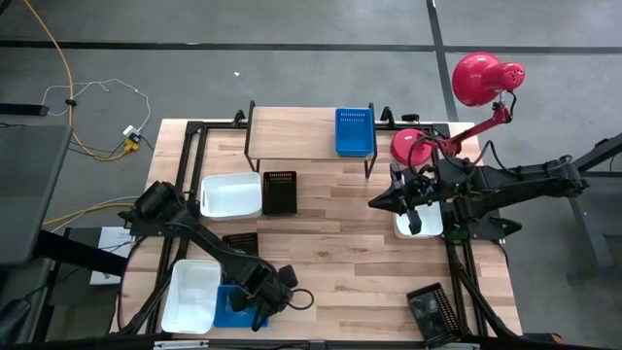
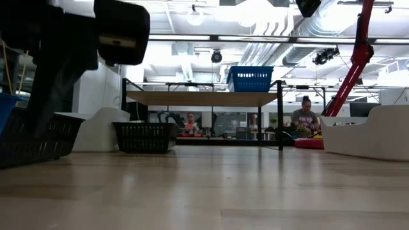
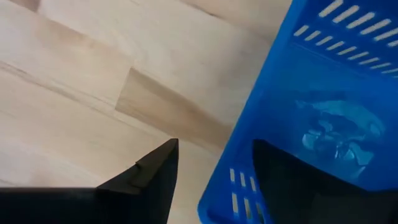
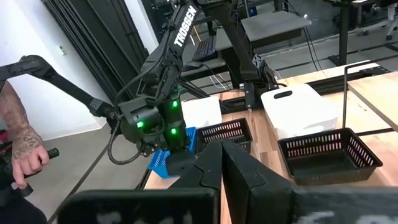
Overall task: Stack baskets on shelf by color
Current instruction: Stack the blue basket on top of the blue bin on the shelf
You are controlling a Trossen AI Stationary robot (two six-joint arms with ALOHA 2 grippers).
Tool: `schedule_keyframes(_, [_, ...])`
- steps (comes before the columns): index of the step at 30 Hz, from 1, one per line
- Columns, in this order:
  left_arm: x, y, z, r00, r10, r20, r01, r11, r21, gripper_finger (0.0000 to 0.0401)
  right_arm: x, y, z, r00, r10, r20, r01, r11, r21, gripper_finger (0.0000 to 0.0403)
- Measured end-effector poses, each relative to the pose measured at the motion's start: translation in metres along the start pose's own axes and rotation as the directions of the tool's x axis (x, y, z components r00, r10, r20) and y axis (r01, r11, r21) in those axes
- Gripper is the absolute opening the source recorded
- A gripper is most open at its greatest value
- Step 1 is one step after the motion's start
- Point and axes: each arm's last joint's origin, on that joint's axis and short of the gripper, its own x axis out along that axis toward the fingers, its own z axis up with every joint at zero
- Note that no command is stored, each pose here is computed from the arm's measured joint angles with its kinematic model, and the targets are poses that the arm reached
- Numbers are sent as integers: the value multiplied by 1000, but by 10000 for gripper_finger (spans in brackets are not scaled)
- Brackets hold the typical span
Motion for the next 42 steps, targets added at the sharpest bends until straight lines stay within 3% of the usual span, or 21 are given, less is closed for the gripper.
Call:
schedule_keyframes(4, [0,0,1,1000,3,7,-3,998,55,144,0,0,0,1000,-1,-1,1,1000,0,0])
schedule_keyframes(10, [-4,3,0,999,-9,33,7,999,40,15,0,0,0,1000,-3,-2,3,1000,-11,0])
schedule_keyframes(14, [-14,13,-5,999,6,32,-5,999,-33,13,0,-1,0,1000,-26,5,26,1000,-15,0])
schedule_keyframes(18, [-51,30,-9,992,88,87,-79,992,-103,3,0,-1,0,999,-33,7,33,999,-37,0])
schedule_keyframes(22, [-112,43,-27,949,296,108,-268,939,-218,1,0,-1,0,999,-32,10,32,999,-37,0])
schedule_keyframes(23, [-131,46,-34,923,373,98,-337,904,-263,1,0,-1,0,999,-32,10,32,999,-36,0])
schedule_keyframes(25, [-173,49,-52,830,554,62,-499,787,-362,1,0,-1,0,999,-34,8,35,999,-36,0])
schedule_keyframes(27, [-214,49,-72,705,709,-2,-631,626,-459,1,-1,-1,1,998,-54,18,55,998,-37,0])
schedule_keyframes(28, [-234,50,-82,625,780,-33,-681,524,-511,1,-1,-2,1,998,-66,18,67,997,-36,0])
schedule_keyframes(32, [-298,55,-122,358,926,-120,-731,198,-653,0,-1,-3,1,995,-101,29,102,994,-36,0])
schedule_keyframes(34, [-318,62,-139,276,947,-162,-717,91,-691,0,-1,-3,1,994,-101,34,102,994,-34,0])
schedule_keyframes(36, [-333,73,-153,227,957,-180,-697,31,-716,0,-1,-3,1,994,-101,33,102,995,-23,0])
schedule_keyframes(38, [-339,89,-167,238,949,-206,-692,18,-721,0,-1,-3,2,994,-100,37,101,995,-16,0])
schedule_keyframes(39, [-342,99,-172,245,947,-209,-687,17,-727,0,-1,-3,2,994,-103,37,104,994,-16,0])
schedule_keyframes(42, [-342,129,-187,323,917,-236,-676,49,-736,0,-1,-3,2,991,-127,43,127,992,-7,0])
